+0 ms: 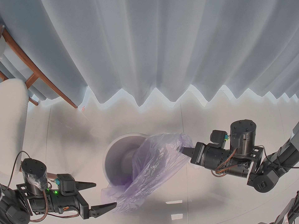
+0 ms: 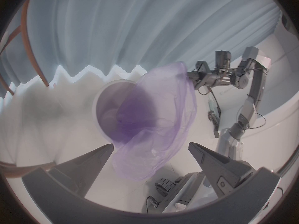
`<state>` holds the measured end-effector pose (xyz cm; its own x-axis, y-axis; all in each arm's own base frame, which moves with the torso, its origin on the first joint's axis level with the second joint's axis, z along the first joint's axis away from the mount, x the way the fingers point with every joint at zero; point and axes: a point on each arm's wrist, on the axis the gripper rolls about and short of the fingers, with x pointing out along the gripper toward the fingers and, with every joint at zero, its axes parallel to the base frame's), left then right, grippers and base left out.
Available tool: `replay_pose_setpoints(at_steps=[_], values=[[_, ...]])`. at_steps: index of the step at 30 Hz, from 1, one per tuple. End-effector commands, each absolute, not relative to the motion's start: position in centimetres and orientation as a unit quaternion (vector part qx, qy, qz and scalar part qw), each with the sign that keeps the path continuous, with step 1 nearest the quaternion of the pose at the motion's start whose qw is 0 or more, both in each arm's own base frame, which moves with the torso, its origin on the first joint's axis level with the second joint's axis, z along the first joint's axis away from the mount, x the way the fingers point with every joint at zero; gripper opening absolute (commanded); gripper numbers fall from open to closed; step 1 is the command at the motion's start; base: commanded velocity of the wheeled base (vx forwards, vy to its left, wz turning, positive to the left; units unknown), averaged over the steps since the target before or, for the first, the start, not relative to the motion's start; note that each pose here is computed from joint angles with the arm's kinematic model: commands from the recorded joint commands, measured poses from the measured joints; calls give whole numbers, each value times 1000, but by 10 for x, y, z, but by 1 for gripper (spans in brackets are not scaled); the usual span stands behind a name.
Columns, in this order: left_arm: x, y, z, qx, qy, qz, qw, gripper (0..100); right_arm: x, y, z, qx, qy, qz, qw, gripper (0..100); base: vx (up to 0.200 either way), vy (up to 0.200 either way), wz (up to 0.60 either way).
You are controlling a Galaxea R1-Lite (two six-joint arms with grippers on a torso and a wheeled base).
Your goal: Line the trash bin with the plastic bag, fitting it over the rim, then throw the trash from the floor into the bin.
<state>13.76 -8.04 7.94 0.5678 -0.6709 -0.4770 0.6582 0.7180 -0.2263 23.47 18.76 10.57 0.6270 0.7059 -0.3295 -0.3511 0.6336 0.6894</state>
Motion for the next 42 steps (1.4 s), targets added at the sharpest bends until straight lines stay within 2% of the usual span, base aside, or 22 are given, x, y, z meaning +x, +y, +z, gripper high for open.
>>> replay_pose_setpoints(at_steps=[1,7,17,27,28,36,37,42], values=[[139,-71,74,2,277,-386,880,100,235,188,105,295,302,310,852,0,0,0,0],[150,-66,59,1,316,-365,875,100,234,189,104,293,305,311,851,0,0,0,0],[153,-75,46,2,337,-435,835,100,235,191,98,290,312,309,851,0,0,0,0],[175,-81,21,0,335,-428,839,100,233,192,101,294,298,319,850,0,0,0,0],[176,-81,20,0,335,-428,839,0,233,192,101,294,298,319,850,0,0,0,0],[179,-78,26,-6,313,-421,851,0,232,191,102,295,295,321,850,0,0,0,0],[180,-75,34,-9,292,-417,861,0,232,192,101,294,297,320,850,0,0,0,0],[176,-76,50,-38,267,-416,868,0,233,192,100,294,298,318,851,0,0,0,0]])
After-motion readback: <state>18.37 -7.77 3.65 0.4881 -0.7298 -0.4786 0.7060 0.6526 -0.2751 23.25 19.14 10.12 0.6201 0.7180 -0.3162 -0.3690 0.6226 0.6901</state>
